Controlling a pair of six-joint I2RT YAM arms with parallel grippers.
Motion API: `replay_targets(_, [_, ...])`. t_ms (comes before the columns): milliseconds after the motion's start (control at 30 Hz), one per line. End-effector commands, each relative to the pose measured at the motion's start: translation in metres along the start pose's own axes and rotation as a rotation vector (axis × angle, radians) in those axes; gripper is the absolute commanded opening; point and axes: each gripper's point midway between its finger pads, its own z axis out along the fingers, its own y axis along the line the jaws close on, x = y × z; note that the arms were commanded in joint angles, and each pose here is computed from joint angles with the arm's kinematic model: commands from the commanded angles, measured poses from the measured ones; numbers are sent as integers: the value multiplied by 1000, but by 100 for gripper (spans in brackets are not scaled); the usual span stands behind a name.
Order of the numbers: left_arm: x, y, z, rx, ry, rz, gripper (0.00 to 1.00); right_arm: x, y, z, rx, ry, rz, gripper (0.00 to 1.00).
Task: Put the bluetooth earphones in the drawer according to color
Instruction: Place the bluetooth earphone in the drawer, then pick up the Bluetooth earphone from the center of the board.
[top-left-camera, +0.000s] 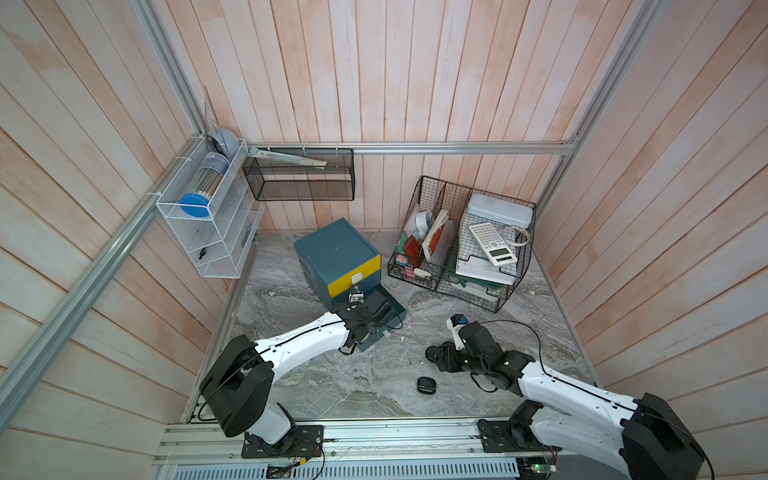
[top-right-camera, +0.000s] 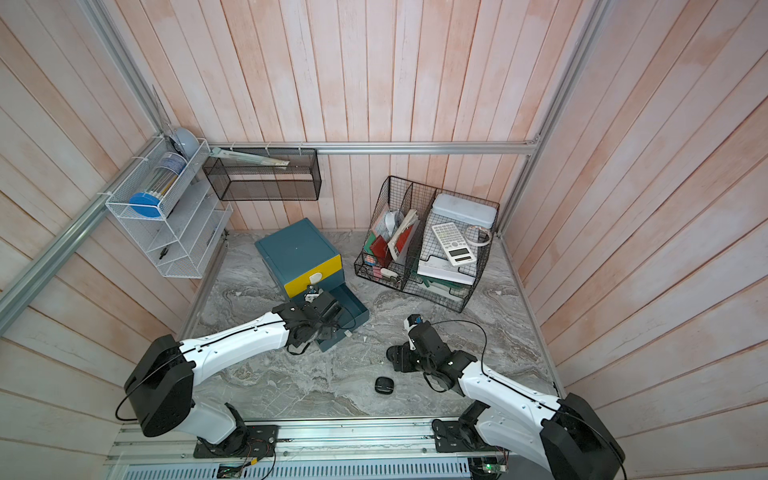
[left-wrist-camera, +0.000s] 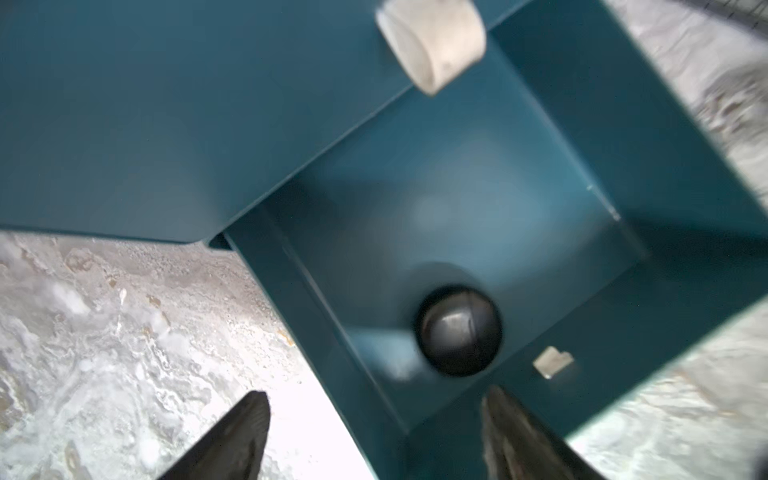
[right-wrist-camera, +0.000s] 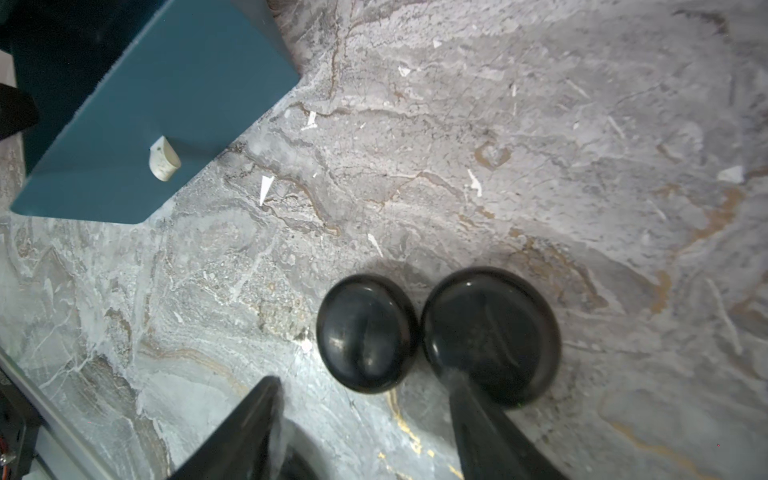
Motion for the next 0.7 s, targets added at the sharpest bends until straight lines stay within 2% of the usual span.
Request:
replay_targets(0, [-13,5,-21,40,-51,-40,89,-8,3,-1,40,-10,-47,67])
replay_targets(200, [-20,19,-49,103,-148,-113,99,-10,6,6,64,16,-77,66])
replay_targets(433, [-3,35,-53,172,-201,-204,100,-14,15,18,59,73,-104,66])
replay_targets(567, [4,46,-52,170,-219,-246,100,-9,13,28,102,160,-119,66])
replay_targets(667, [6,51,-53,165,-224,-256,100,4,8,40,142,278,-164,66])
